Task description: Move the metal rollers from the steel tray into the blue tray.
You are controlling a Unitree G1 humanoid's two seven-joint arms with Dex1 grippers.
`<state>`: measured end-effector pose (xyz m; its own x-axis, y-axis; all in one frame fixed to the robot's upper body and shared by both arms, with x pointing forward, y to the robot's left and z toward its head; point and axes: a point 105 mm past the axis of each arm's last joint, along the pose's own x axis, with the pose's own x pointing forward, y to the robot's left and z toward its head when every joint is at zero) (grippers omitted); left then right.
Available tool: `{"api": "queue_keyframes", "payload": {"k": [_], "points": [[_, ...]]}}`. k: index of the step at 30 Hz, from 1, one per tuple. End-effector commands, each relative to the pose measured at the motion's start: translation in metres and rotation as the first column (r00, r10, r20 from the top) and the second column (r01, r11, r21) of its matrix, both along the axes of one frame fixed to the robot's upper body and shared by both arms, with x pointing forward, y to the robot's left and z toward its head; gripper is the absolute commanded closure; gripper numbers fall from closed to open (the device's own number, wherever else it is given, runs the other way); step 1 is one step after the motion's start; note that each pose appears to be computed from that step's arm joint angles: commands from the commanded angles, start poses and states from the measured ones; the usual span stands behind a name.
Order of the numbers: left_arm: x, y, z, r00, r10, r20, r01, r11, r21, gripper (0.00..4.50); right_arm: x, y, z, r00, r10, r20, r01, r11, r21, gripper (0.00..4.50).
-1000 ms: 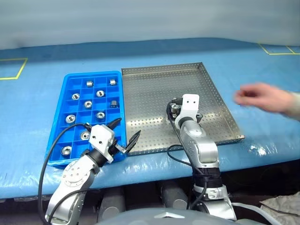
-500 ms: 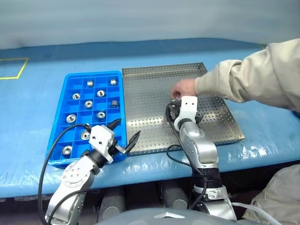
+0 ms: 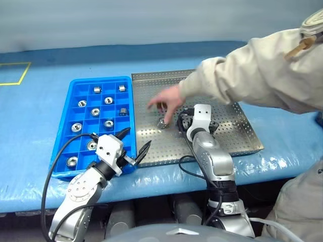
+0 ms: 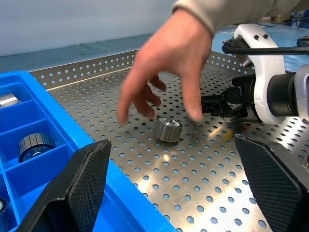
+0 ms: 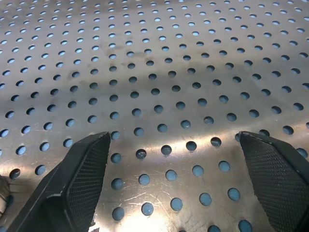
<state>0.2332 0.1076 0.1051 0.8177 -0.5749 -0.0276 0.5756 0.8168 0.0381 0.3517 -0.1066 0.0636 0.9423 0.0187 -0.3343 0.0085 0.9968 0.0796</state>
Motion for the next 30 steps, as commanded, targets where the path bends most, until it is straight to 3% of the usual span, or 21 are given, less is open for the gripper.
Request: {"api": "queue_keyframes", "payload": {"k": [1, 6, 12, 19, 30], "points": [[-0.001, -0.004, 0.007, 1.0, -0.01, 0.027, 0.01, 1.0, -0.012, 0.0, 0.001, 0.015, 0.015, 0.998, 0.034, 0.053, -0.035, 0.999, 0.033, 0.02], [-0.001, -0.003, 0.007, 1.0, -0.006, 0.027, 0.006, 1.0, -0.013, 0.0, 0.004, 0.022, 0.029, 0.991, 0.072, 0.116, -0.074, 0.997, 0.01, 0.02], [-0.002, -0.003, 0.007, 1.0, 0.0, 0.025, 0.001, 1.0, -0.014, 0.0, 0.004, 0.045, 0.063, 0.942, 0.199, 0.271, -0.194, 0.98, -0.046, 0.02], [-0.002, -0.003, 0.006, 1.0, 0.003, 0.023, -0.003, 1.0, -0.017, 0.0, -0.004, 0.077, 0.058, 0.904, 0.362, 0.228, -0.366, 0.93, -0.023, 0.02], [-0.005, -0.002, 0.006, 0.999, 0.025, 0.019, -0.025, 0.999, -0.022, 0.0, -0.004, 0.08, 0.023, 0.916, 0.385, 0.115, -0.386, 0.922, -0.014, 0.02]]}}
